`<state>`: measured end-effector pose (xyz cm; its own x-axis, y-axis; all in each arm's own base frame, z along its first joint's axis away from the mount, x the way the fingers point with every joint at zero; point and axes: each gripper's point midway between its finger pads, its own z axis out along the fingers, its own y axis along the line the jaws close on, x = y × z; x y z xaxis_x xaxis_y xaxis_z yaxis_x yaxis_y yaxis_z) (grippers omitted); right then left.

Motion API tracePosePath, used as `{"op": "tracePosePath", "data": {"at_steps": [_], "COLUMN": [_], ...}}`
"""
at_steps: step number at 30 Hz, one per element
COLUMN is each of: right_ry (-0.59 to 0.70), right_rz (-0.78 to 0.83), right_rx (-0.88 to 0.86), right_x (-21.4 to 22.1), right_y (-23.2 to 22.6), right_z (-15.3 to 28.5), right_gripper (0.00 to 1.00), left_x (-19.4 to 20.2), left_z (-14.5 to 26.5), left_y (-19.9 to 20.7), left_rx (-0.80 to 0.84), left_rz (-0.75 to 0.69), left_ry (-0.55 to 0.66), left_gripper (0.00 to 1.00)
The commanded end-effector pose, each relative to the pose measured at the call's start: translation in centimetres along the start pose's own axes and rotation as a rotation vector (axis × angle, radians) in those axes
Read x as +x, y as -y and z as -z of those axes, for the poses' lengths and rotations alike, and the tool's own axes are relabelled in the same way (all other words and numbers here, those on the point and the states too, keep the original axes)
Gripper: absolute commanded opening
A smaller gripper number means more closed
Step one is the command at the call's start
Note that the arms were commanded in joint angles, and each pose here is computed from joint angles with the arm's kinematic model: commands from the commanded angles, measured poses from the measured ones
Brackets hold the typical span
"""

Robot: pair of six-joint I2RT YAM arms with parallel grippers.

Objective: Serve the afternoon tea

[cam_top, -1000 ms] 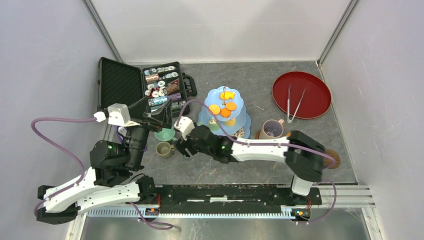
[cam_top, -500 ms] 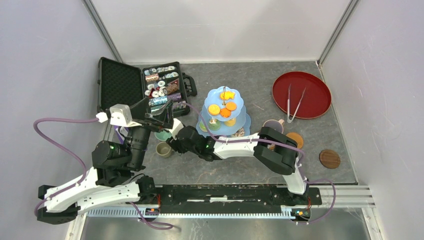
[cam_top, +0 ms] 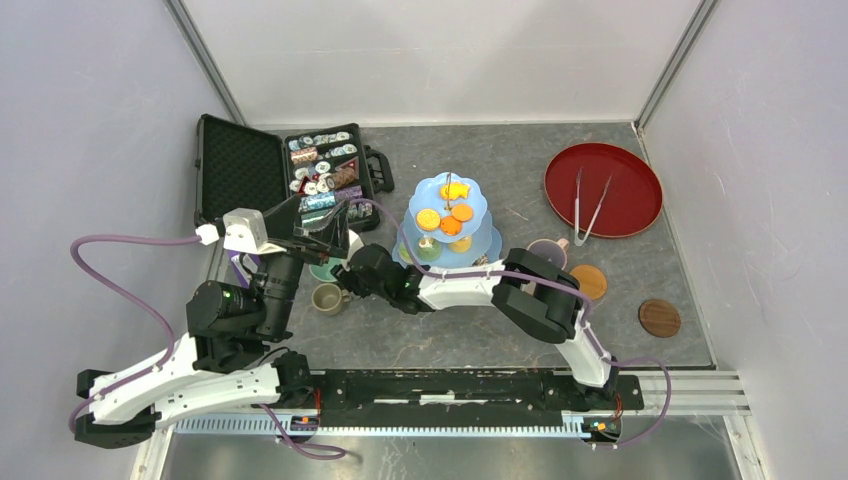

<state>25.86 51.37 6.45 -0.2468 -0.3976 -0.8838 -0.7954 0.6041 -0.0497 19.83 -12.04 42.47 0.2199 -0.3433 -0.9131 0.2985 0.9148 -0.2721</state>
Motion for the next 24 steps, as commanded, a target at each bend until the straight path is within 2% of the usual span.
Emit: {"op": "tracePosePath", "data": {"at_steps": [1, 8, 11, 17, 24], "right_ry": [0.039, 0.026, 0.020, 0.026, 0.128], "right_rz": [0.001, 0.013, 0.015, 0.004, -0.040], "right_rx": [0.005, 0.012, 0.016, 0.028, 0.035], "right_x": [-1.7, -1.6, -1.5, -2.9, -8.4], "right_y": [-0.2, -0.2, -0.2, 0.0, 0.7], "right_z": [-1.2, -2.2, -2.3, -1.7, 1.9], "right_gripper": [0.53, 0.49, 0.44, 0.23, 0.03], "left_x": [-0.2, -0.2, -0.2, -0.1, 0.0], "left_z": [-0.2, -0.1, -0.1, -0.2, -0.4], "left_y": [0.1, 0.2, 0.2, 0.4, 0.7], "left_rx": [0.002, 0.006, 0.007, 0.010, 0.011], "left_rz": [-0.004, -0.003, -0.003, -0.001, -0.012], "left_ry": [0.013, 0.012, 0.012, 0.008, 0.001], "left_gripper": [1.00, 1.00, 1.00, 1.00, 1.00]}}
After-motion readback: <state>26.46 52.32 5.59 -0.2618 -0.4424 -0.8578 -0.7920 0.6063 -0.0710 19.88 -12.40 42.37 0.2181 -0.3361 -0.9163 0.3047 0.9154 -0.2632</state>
